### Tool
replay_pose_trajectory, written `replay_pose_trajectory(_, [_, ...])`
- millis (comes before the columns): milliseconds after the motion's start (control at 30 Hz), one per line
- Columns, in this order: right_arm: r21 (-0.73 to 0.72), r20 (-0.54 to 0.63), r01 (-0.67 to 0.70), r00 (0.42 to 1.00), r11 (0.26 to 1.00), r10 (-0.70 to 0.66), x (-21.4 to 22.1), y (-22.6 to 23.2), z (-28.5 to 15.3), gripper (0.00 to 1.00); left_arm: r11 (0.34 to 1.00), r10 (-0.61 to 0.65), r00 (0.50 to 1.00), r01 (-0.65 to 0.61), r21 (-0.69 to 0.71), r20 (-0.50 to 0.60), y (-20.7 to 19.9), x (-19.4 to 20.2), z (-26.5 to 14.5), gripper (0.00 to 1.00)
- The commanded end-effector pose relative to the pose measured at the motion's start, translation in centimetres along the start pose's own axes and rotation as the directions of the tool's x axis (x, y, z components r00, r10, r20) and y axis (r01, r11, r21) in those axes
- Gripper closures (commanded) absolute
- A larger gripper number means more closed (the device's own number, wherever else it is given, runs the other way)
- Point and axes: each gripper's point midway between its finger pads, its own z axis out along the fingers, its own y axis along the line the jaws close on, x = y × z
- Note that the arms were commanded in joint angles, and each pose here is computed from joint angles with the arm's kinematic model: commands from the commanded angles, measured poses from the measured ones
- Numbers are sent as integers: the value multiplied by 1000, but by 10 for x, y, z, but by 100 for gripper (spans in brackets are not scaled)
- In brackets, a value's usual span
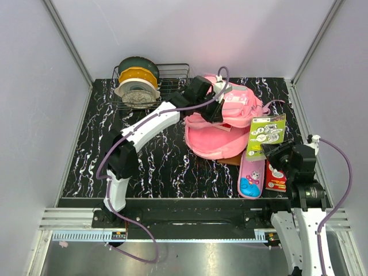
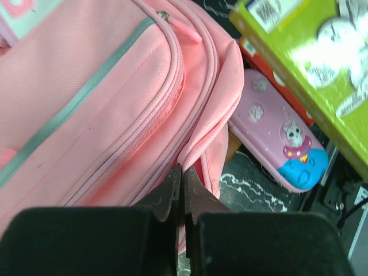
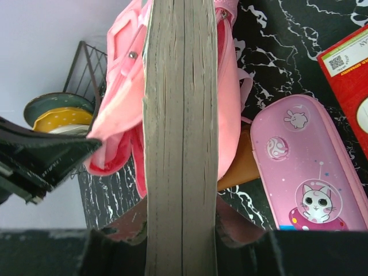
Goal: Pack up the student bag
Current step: Place the book in the student bag.
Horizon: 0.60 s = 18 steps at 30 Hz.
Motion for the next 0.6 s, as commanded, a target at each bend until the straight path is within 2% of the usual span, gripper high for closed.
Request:
replay_pose_trajectory(0, [-165, 24, -2, 1000, 986, 6, -7, 33, -14, 100, 994, -5, 951, 40, -105, 311, 14, -100, -56, 100])
replay_pose_trajectory(133, [-236, -77, -45, 997, 971, 28, 9, 46, -14, 100, 993, -33, 925, 73, -92, 379, 17, -125, -66, 100])
replay_pose_trajectory(300, [-347, -328, -119, 945, 930, -1, 48, 69, -14, 100, 995, -50, 901, 84, -60, 432, 10, -149, -72, 100])
replay_pose_trajectory(400, [-351, -397, -143, 918, 925, -9, 60, 68, -9, 100, 996, -51, 893, 78, -42, 447, 1, -156, -75, 100])
replay_pose_trajectory(567, [-363, -446, -230, 894, 903, 48, 65, 72, 4, 100, 998, -46, 896, 61, -20, 441, -18, -154, -73, 100])
